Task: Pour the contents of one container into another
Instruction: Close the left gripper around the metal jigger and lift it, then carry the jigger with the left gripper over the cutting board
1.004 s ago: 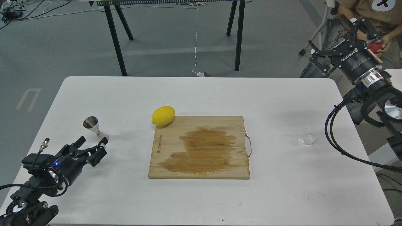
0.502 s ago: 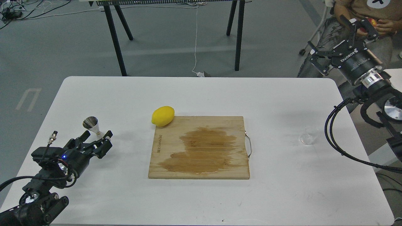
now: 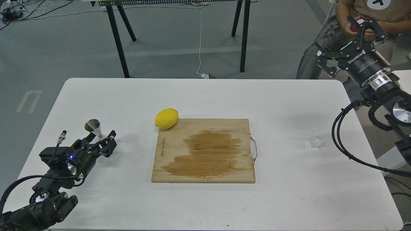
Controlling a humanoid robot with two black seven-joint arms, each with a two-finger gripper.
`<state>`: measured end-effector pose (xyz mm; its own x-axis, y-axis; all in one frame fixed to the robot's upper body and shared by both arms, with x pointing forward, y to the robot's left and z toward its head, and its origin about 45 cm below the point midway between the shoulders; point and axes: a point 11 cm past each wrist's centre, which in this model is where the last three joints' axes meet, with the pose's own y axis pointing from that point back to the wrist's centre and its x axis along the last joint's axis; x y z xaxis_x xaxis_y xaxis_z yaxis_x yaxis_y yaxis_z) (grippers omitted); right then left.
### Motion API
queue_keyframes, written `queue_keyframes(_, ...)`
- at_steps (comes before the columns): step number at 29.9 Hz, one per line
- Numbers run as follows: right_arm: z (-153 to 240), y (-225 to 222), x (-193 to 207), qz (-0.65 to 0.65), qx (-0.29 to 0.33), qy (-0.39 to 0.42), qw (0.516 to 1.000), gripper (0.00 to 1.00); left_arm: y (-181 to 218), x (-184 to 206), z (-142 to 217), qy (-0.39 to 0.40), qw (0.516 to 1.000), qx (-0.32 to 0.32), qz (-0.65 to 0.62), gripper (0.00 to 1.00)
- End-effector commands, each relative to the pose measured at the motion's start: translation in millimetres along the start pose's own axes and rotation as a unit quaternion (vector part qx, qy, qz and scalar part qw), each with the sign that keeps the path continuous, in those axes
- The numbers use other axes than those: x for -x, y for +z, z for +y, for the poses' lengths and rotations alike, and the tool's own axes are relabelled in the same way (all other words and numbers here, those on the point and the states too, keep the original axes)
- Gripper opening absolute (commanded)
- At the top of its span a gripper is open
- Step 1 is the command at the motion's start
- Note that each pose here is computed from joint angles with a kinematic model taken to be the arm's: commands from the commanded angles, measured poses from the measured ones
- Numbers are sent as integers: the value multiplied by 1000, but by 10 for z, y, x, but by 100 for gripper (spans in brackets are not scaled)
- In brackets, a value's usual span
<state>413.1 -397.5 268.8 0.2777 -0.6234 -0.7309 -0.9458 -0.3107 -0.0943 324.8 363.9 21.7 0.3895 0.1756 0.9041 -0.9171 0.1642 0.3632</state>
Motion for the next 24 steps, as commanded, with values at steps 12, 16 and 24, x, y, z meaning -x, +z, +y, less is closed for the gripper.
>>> queue_keyframes(12, 23, 23, -14, -1, 2, 2, 1000, 99, -38, -14, -14, -1, 1000, -10, -5, 9)
queue_keyframes(16, 25, 17, -15, -1, 2, 2, 1000, 99, -25, -73, -40, 6, 1000, -6, -3, 0)
queue_keyframes(24, 17, -7, -30, 1, -1, 5, 1000, 99, 762, -1289, -517, 126, 983, 137, -9, 1)
